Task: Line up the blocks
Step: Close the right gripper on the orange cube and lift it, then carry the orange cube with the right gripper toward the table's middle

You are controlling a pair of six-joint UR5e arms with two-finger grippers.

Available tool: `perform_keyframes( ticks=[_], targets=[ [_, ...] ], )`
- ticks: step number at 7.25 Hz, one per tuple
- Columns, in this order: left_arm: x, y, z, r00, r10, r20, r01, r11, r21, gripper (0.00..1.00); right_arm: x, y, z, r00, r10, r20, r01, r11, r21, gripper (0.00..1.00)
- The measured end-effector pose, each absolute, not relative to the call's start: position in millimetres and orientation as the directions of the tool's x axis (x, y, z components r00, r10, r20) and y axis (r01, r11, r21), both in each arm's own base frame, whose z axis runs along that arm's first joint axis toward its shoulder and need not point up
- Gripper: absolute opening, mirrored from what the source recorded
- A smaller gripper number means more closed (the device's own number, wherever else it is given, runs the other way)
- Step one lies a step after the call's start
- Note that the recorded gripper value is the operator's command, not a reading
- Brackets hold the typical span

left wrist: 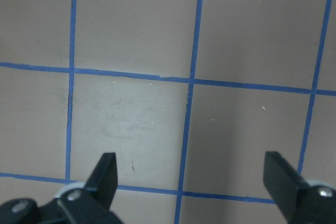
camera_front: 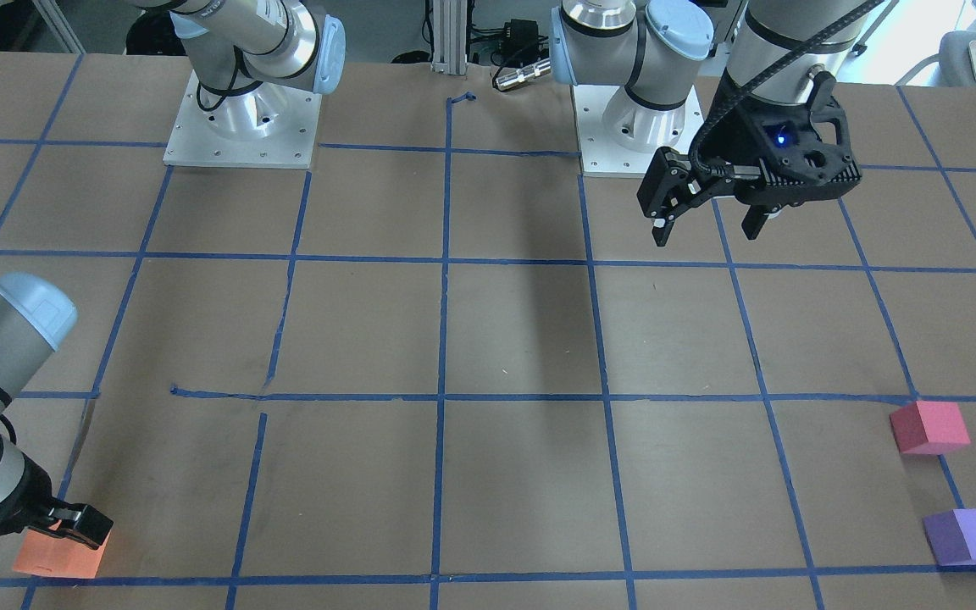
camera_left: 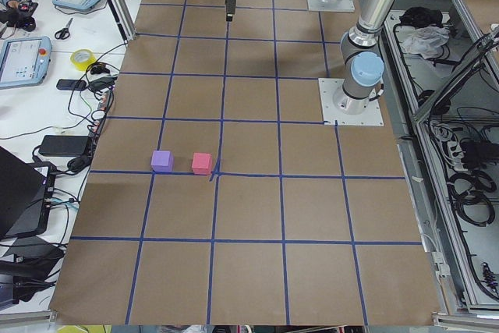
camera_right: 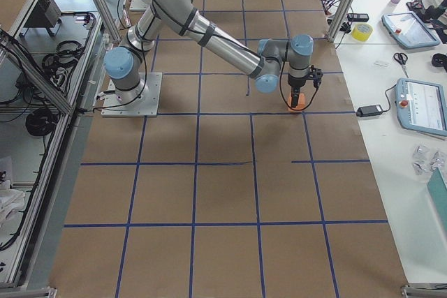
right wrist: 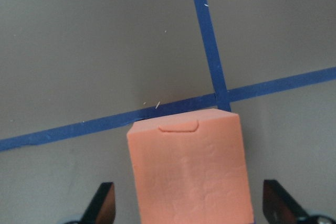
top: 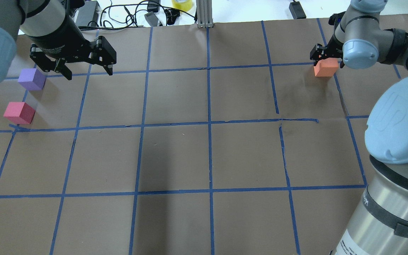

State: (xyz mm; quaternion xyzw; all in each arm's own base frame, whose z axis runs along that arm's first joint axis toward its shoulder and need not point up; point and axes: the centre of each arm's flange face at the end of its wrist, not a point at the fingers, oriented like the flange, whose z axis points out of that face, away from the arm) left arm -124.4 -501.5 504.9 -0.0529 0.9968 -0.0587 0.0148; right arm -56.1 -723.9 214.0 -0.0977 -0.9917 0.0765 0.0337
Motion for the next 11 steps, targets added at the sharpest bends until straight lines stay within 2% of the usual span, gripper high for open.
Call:
perform_keyframes(
  ticks=[1,3,4,5,6,7,8,9,11],
  targets=[
    [-124,-502,505,-0.994,-0.107,-0.024,-0.104,0.987,-0.119,1.00,-56,-724,214,-0.979,0.197,0.052,0.187,0.969,-0.160,1.00],
    [-123,-502,507,-0.994,-0.109,-0.027,-0.105,0.987,-0.123,1.00,-56,-724,213,-0.979,0.196,0.052,0.185,0.969,-0.161,0.85],
    [-124,-502,507,-0.994,-0.108,-0.027,-0.104,0.987,-0.123,1.00,-57,-725,213,-0.979,0.196,0.048,0.186,0.969,-0.164,0.68],
    [-124,-501,507,-0.994,-0.108,-0.027,-0.104,0.987,-0.122,1.00,-59,-725,214,-0.981,0.193,0.033,0.185,0.968,-0.171,0.61],
    [-124,-501,507,-0.994,-0.108,-0.027,-0.103,0.987,-0.123,1.00,-62,-726,216,-0.982,0.188,0.011,0.183,0.967,-0.178,0.48],
    [-124,-501,507,-0.994,-0.108,-0.029,-0.103,0.987,-0.123,1.00,-66,-726,218,-0.983,0.181,-0.005,0.179,0.967,-0.184,0.48],
    [-124,-500,507,-0.994,-0.108,-0.030,-0.103,0.987,-0.123,1.00,-69,-725,223,-0.986,0.166,-0.009,0.164,0.968,-0.190,0.14],
    [-124,-500,507,-0.994,-0.108,-0.030,-0.103,0.987,-0.123,1.00,-70,-724,234,-0.988,0.153,-0.008,0.152,0.968,-0.199,0.11],
    [-124,-500,506,-0.994,-0.108,-0.031,-0.103,0.987,-0.121,1.00,-65,-714,274,-0.989,0.150,0.000,0.147,0.969,-0.199,0.13]
  ],
)
